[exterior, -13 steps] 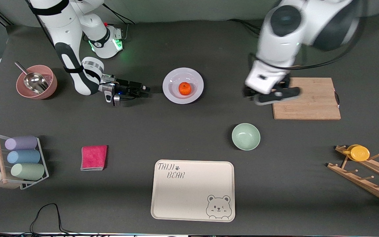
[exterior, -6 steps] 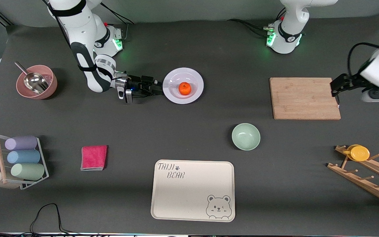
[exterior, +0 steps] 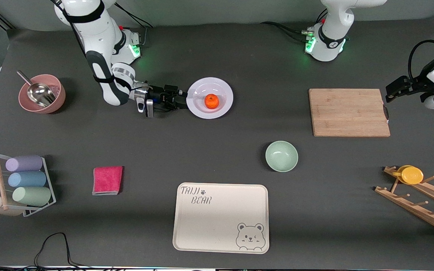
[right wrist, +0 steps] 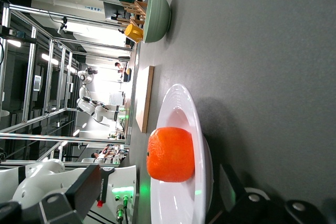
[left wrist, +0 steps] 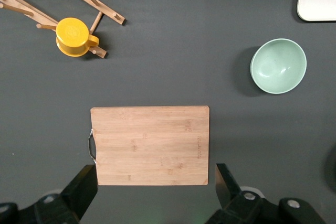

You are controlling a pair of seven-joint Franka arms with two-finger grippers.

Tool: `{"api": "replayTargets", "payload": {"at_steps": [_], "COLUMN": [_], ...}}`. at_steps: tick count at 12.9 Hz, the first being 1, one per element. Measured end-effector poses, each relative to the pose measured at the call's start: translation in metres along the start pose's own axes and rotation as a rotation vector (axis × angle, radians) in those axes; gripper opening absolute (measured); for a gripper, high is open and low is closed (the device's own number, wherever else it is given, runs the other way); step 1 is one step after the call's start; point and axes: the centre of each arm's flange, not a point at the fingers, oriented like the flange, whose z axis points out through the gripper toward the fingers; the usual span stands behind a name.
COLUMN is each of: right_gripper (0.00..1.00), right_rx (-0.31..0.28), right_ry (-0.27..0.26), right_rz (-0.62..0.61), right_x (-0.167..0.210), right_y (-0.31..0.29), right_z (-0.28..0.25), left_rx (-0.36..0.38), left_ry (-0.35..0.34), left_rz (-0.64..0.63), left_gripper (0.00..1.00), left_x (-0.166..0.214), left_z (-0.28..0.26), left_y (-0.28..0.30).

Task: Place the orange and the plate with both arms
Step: 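Grip the white plate rim with the right gripper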

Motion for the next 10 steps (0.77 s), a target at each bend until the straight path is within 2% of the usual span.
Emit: {"api": "replayTargets", "payload": {"at_steps": [4,6,7,8,9,10], "right_gripper": [1.0,0.96,0.88,0.74,0.64,0.64], "right_rx": [0.002,0.001,-0.001,-0.002,-0.006,-0.009], "right_ry": [0.011,0.015,0.021,0.029,0.036,0.037], "right_rz": [-0.012,-0.011,-0.009,-0.013,-0.019,-0.032], "right_x": [-0.008,-0.009,-0.009,-0.012,-0.015,-0.018], "right_y": [0.002,0.003,0.003,0.003,0.003,0.003], "right_z": [0.009,0.009,0.01,0.013,0.017,0.02], "left_rx": [-0.001,-0.001,-0.001,-0.001,-0.001,-0.001], "left_ry": [-0.004,-0.008,-0.01,-0.012,-0.015,-0.018], "left_rz": [0.0,0.0,0.0,0.0,0.0,0.0], "left_gripper": [1.0,1.0,1.0,1.0,1.0,1.0], "left_x": [-0.007,-0.007,-0.008,-0.008,-0.008,-0.008], "left_z": [-0.001,0.001,0.002,0.003,0.005,0.006], "left_y": [0.0,0.0,0.0,0.0,0.0,0.0]}}
